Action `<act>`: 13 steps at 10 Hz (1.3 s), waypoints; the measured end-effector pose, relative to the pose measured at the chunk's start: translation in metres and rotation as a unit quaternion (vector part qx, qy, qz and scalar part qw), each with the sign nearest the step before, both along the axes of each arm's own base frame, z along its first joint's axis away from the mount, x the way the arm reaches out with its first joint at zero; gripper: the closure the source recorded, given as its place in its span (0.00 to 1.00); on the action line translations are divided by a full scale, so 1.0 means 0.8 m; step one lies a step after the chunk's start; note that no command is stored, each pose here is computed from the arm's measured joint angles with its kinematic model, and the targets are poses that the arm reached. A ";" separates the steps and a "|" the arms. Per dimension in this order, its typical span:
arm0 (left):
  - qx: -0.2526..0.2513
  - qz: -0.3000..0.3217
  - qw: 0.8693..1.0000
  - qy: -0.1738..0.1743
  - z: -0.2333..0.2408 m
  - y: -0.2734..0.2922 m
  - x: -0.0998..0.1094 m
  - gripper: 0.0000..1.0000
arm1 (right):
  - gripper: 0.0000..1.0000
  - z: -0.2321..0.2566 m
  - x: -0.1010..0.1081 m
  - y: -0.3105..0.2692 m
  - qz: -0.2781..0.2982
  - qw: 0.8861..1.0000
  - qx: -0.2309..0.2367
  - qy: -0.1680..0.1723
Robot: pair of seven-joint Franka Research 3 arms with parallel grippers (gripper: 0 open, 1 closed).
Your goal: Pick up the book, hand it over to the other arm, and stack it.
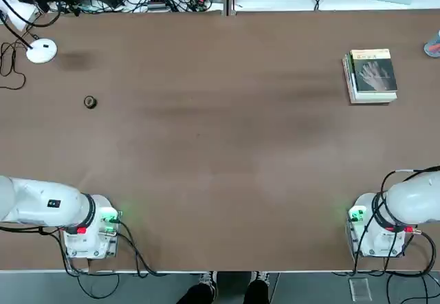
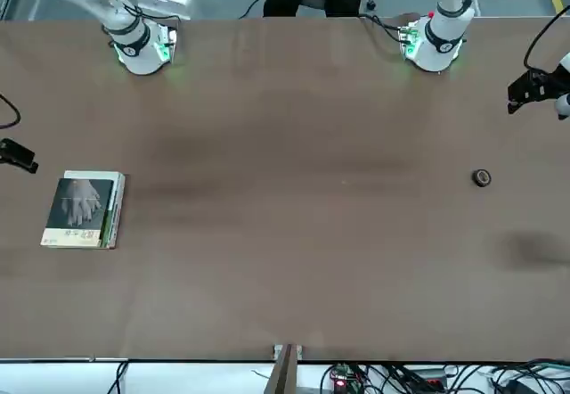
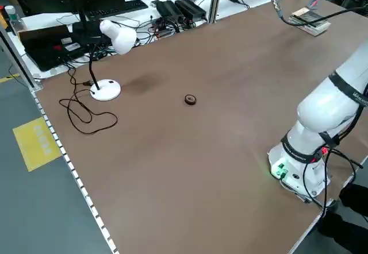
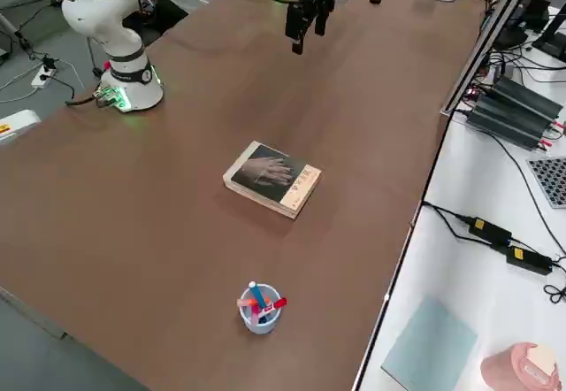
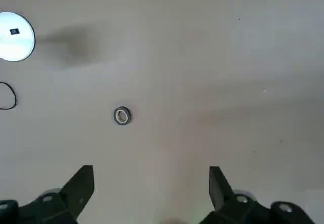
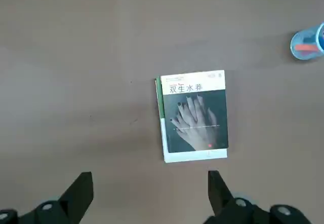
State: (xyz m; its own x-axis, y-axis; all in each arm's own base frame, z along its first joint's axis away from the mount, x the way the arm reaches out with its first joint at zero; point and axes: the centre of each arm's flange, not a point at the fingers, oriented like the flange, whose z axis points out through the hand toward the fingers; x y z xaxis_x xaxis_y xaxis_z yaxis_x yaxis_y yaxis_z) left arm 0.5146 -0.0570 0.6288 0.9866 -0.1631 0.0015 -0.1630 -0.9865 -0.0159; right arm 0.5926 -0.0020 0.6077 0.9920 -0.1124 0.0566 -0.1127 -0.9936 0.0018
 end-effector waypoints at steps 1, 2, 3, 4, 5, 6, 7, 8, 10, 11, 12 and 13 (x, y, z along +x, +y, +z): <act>0.000 0.000 1.000 0.000 0.000 0.000 0.000 0.00 | 0.00 0.012 -0.006 0.006 0.003 1.000 0.001 -0.007; 0.000 0.000 1.000 0.000 0.000 -0.001 0.000 0.00 | 0.00 0.024 -0.012 0.011 0.006 1.000 0.002 -0.010; 0.000 0.000 1.000 0.000 0.000 -0.001 0.000 0.00 | 0.00 0.033 -0.018 0.015 0.007 1.000 0.002 -0.011; 0.000 -0.001 1.000 0.000 0.000 -0.001 0.000 0.00 | 0.00 0.039 -0.022 0.016 0.008 1.000 0.002 -0.012; 0.000 -0.001 1.000 0.000 0.000 -0.002 0.000 0.00 | 0.00 0.043 -0.023 0.016 0.008 1.000 0.002 -0.013; 0.000 -0.002 1.000 0.000 0.000 -0.002 0.000 0.00 | 0.00 0.043 -0.023 0.015 0.008 1.000 0.002 -0.013; 0.000 -0.002 1.000 0.000 0.000 -0.002 0.000 0.00 | 0.00 0.042 -0.023 0.015 0.008 1.000 0.002 -0.012; 0.000 -0.002 1.000 0.000 0.000 -0.002 0.000 0.00 | 0.00 0.041 -0.023 0.016 0.008 1.000 0.002 -0.010; 0.000 -0.002 1.000 0.000 0.000 -0.002 0.000 0.00 | 0.00 0.038 -0.023 0.016 0.007 1.000 0.002 -0.007; 0.000 -0.002 1.000 0.000 0.000 -0.002 0.000 0.00 | 0.00 0.037 -0.022 0.017 0.007 1.000 0.001 -0.006; 0.000 -0.002 1.000 0.000 0.000 -0.002 0.000 0.00 | 0.00 0.036 -0.022 0.017 0.008 1.000 0.001 -0.005; 0.000 -0.002 1.000 0.000 0.000 -0.002 0.000 0.00 | 0.00 0.036 -0.022 0.019 0.008 1.000 0.001 -0.005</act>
